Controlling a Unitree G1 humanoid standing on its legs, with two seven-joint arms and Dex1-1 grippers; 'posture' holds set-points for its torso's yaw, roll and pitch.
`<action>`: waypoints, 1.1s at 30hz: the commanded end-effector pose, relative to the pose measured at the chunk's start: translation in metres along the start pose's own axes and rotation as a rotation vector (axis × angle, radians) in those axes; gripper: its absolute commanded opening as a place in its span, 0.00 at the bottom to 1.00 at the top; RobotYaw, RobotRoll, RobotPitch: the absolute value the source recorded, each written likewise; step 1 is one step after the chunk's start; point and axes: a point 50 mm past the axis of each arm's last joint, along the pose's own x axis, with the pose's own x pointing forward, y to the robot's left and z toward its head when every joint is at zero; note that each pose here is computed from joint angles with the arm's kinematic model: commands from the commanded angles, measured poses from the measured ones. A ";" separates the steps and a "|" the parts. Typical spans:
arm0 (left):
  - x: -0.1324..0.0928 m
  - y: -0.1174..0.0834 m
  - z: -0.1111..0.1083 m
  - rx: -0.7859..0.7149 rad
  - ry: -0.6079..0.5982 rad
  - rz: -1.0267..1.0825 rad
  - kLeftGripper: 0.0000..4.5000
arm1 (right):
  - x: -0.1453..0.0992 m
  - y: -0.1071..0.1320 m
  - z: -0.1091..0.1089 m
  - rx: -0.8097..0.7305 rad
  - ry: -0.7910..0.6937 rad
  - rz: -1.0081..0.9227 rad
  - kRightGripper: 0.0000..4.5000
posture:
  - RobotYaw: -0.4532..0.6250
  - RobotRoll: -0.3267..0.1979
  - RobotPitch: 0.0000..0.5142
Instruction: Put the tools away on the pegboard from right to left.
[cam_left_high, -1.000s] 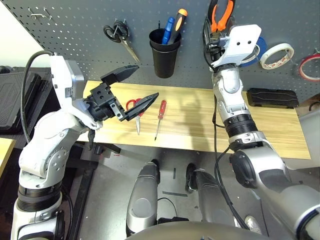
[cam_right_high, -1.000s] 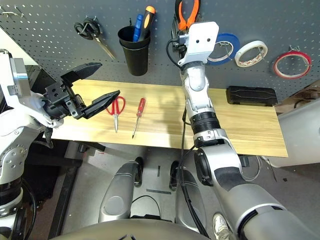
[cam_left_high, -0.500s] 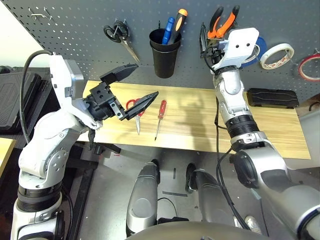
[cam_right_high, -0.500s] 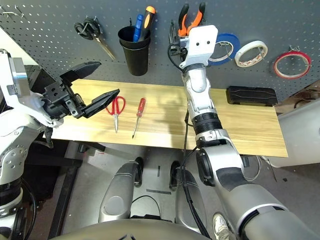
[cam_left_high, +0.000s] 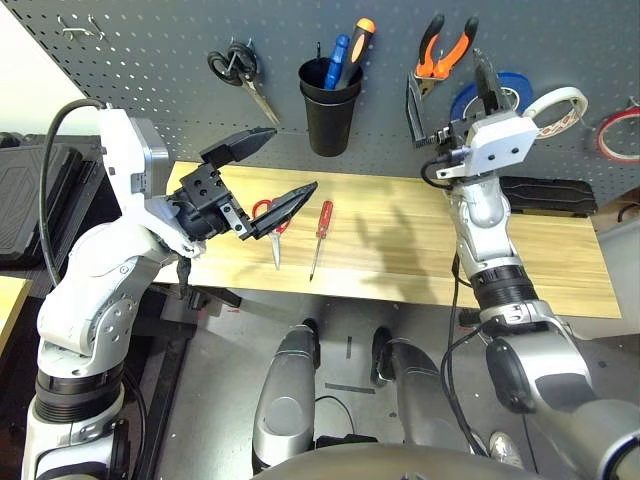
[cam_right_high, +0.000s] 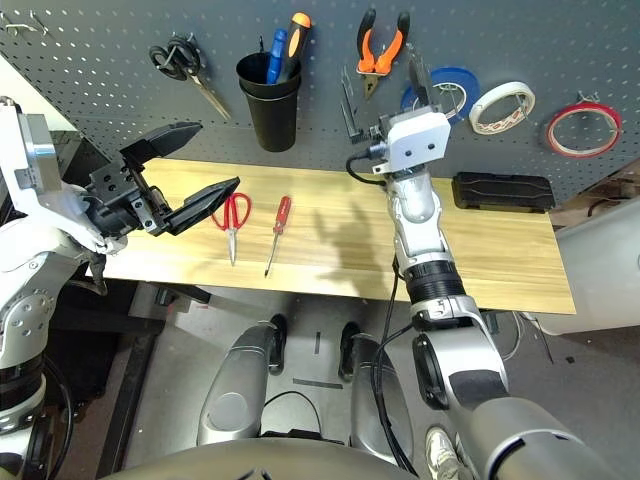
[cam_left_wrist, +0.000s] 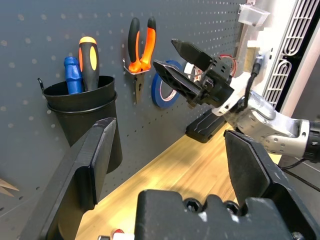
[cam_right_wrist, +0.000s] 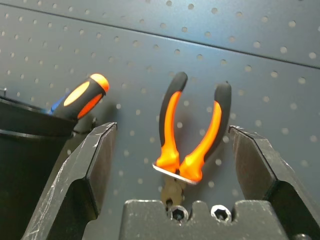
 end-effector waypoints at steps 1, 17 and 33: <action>0.002 -0.004 -0.003 -0.002 0.019 -0.018 1.00 | -0.008 -0.005 0.001 -0.026 0.015 0.013 0.99 | 0.71 0.62 0.45; 0.012 -0.013 -0.099 -0.174 0.443 0.129 1.00 | -0.116 0.010 -0.030 0.056 0.583 0.656 0.99 | 0.67 0.62 0.53; 0.062 -0.024 -0.174 -0.249 0.675 0.265 1.00 | -0.169 0.010 -0.035 0.026 0.884 0.772 0.99 | 0.60 0.62 0.66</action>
